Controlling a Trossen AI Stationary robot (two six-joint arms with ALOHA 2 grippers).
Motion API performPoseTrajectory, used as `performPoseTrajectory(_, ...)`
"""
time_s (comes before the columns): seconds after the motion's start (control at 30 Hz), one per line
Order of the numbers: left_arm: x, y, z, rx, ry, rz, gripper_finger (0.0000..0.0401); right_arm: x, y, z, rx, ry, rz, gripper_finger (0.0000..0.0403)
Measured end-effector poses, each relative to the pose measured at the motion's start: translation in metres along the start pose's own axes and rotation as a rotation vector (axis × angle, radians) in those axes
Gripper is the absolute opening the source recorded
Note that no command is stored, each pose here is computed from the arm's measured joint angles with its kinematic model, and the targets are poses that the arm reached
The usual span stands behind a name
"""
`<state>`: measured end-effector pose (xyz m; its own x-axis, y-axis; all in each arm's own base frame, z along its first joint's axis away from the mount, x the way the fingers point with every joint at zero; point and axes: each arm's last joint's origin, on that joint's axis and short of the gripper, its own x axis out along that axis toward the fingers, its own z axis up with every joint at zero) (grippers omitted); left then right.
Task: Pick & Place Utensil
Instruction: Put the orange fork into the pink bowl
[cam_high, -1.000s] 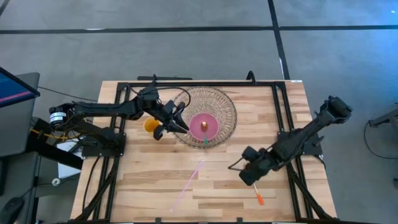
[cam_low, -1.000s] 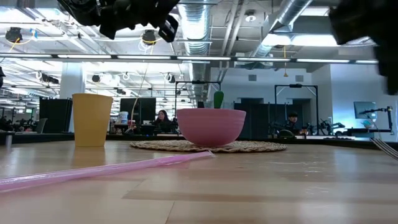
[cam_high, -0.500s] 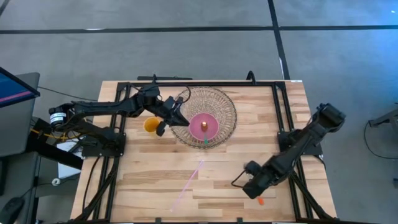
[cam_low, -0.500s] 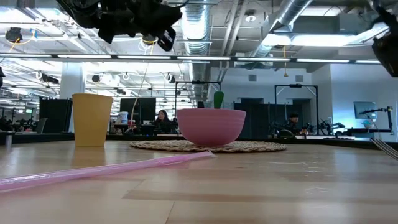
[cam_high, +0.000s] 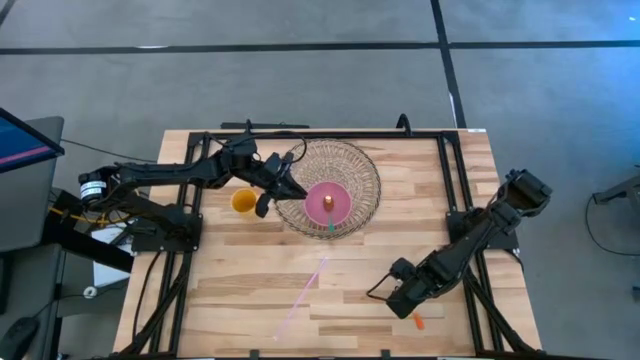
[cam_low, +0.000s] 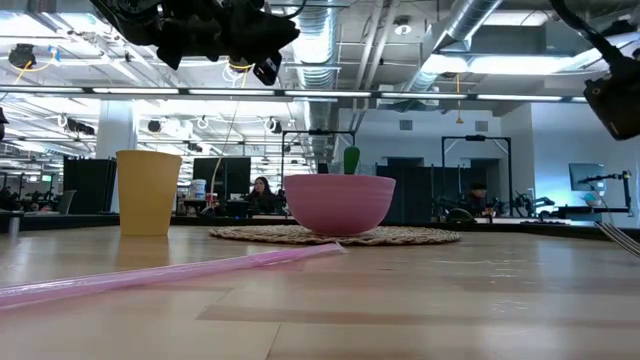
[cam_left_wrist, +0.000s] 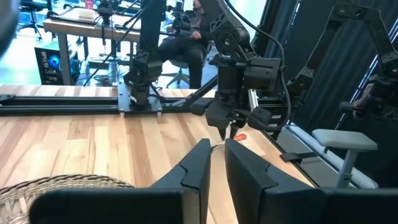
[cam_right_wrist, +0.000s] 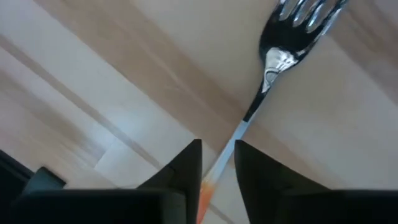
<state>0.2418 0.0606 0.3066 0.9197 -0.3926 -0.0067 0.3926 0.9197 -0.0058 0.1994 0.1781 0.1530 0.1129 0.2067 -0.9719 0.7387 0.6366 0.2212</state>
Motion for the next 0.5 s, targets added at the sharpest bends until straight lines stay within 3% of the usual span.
performPoseTrajectory(0.27, 0.0, 0.0, 0.0, -0.001, 0.0, 0.0, 0.0051, 0.015, -0.002, 0.003, 0.007, -0.022, -0.072, 0.012)
performPoseTrajectory(0.5, 0.0, 0.0, 0.0, -0.001, 0.001, 0.0, 0.0047, 0.026, -0.002, 0.004, 0.03, -0.01, -0.116, 0.0111)
